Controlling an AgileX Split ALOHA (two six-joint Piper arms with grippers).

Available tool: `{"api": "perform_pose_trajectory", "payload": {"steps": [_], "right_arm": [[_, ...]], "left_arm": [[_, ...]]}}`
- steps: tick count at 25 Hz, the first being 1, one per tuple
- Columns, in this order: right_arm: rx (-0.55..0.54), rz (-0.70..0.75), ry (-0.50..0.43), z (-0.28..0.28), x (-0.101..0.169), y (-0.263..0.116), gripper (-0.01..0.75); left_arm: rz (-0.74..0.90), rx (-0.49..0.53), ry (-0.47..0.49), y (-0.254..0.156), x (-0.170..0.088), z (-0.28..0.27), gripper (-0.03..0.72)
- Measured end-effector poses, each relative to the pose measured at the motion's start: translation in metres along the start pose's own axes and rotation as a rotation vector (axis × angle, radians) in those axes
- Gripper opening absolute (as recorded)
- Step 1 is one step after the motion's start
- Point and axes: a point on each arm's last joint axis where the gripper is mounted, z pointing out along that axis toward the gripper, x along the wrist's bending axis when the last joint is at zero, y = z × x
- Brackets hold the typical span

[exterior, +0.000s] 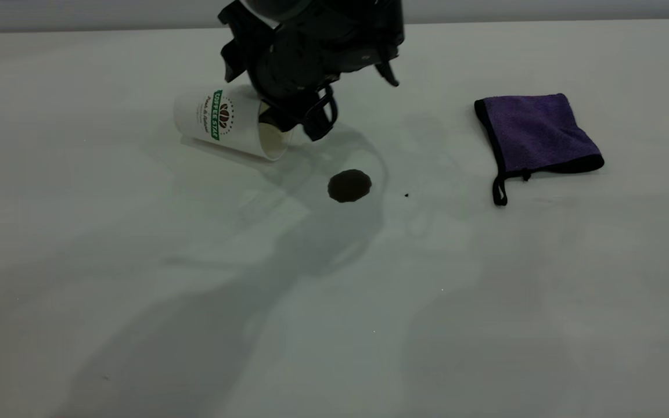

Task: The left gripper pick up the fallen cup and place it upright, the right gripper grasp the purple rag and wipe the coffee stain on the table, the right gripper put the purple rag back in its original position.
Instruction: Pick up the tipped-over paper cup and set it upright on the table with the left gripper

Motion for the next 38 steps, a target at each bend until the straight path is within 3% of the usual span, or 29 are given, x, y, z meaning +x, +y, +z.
{"api": "perform_pose_trajectory", "payload": {"steps": [3,6,9,14,18,23,27,30,38], "right_arm": [[0.0,0.0,0.0,0.0,0.0,0.0,0.238],[0.0,0.0,0.0,0.0,0.0,0.0,0.238],[0.0,0.0,0.0,0.0,0.0,0.0,0.238],[0.0,0.0,0.0,0.0,0.0,0.0,0.238],[0.0,0.0,0.0,0.0,0.0,0.0,0.238],[0.0,0.0,0.0,0.0,0.0,0.0,0.238],[0.0,0.0,0.0,0.0,0.0,0.0,0.238],[0.0,0.0,0.0,0.0,0.0,0.0,0.238],[0.0,0.0,0.0,0.0,0.0,0.0,0.238]], "left_arm": [[0.002,0.01,0.012,-0.002,0.003,0.009,0.369],[0.033,0.018,0.039,-0.002,0.011,0.01,0.135],[0.077,0.017,0.062,0.005,0.031,-0.004,0.025],[0.077,0.0,-0.023,0.023,0.096,-0.049,0.012],[-0.059,0.014,-0.271,0.019,0.162,-0.06,0.012],[-0.238,0.041,-0.584,-0.001,0.208,-0.025,0.012],[-0.32,0.015,-0.749,-0.013,0.224,0.01,0.012],[-0.357,-0.008,-0.819,-0.019,0.224,0.035,0.012],[-0.354,-0.029,-0.876,-0.021,0.194,0.082,0.023]]}}
